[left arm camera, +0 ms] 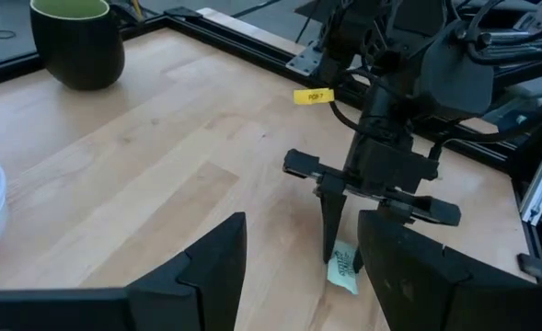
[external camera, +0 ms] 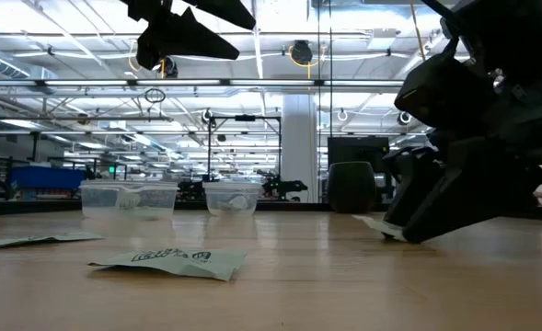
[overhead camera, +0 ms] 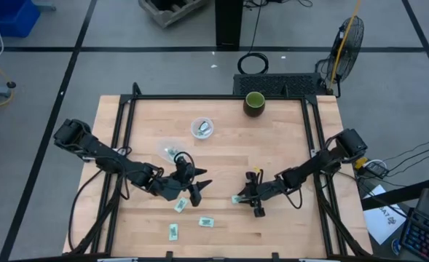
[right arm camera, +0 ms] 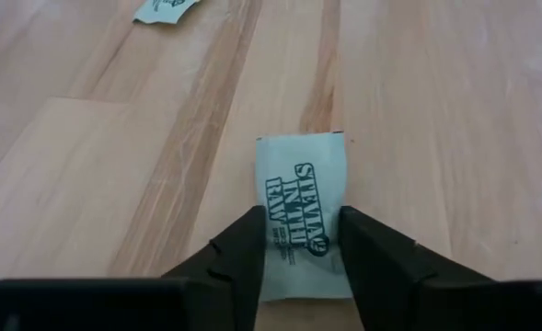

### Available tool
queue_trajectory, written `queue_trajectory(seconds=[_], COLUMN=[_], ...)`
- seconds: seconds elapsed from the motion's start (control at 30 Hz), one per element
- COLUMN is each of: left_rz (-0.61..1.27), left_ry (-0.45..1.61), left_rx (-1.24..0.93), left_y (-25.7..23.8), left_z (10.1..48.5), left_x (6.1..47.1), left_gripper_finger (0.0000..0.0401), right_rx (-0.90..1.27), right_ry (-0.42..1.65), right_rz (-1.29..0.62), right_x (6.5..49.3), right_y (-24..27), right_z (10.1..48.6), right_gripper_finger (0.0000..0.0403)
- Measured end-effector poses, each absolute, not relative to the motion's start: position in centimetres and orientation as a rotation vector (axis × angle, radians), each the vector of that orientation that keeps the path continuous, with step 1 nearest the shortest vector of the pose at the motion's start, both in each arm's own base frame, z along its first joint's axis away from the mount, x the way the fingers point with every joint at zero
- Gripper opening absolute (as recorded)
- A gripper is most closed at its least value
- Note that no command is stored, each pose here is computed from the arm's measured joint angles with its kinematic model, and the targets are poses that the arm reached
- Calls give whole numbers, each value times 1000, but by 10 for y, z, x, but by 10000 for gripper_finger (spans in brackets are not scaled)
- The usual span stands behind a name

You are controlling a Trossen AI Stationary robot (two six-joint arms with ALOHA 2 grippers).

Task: Pick and place Stevia / Truvia into bins
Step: Put the stevia packet into the top container

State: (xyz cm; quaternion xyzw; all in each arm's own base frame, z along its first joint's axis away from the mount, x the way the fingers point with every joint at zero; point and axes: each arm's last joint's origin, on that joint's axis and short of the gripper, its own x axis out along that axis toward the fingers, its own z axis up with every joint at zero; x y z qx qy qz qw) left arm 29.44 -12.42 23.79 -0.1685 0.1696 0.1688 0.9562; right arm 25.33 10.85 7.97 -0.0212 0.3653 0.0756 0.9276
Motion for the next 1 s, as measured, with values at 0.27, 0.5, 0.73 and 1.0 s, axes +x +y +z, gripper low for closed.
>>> queue_trajectory(seconds=[0.27,0.5,0.73,1.0], left_rz=[343,343,344,307], left_ry=[344,344,343,309], left_rx=[-342,-343,-343,-329], left_y=[-124,-124,-124,-130], left_z=[238,238,238,243], left_x=[294,294,295,295], left_gripper_finger=[214,214,214,214], right_rx=[-92,-137,-81,-36], right_ry=[659,450,296,281], right_rz=[176,105,-14,-112], right_x=[262,277,300,333], right_y=[100,75,25,-33], right_z=[87,117,149,174], right_gripper_finger=[94,91,91,91])
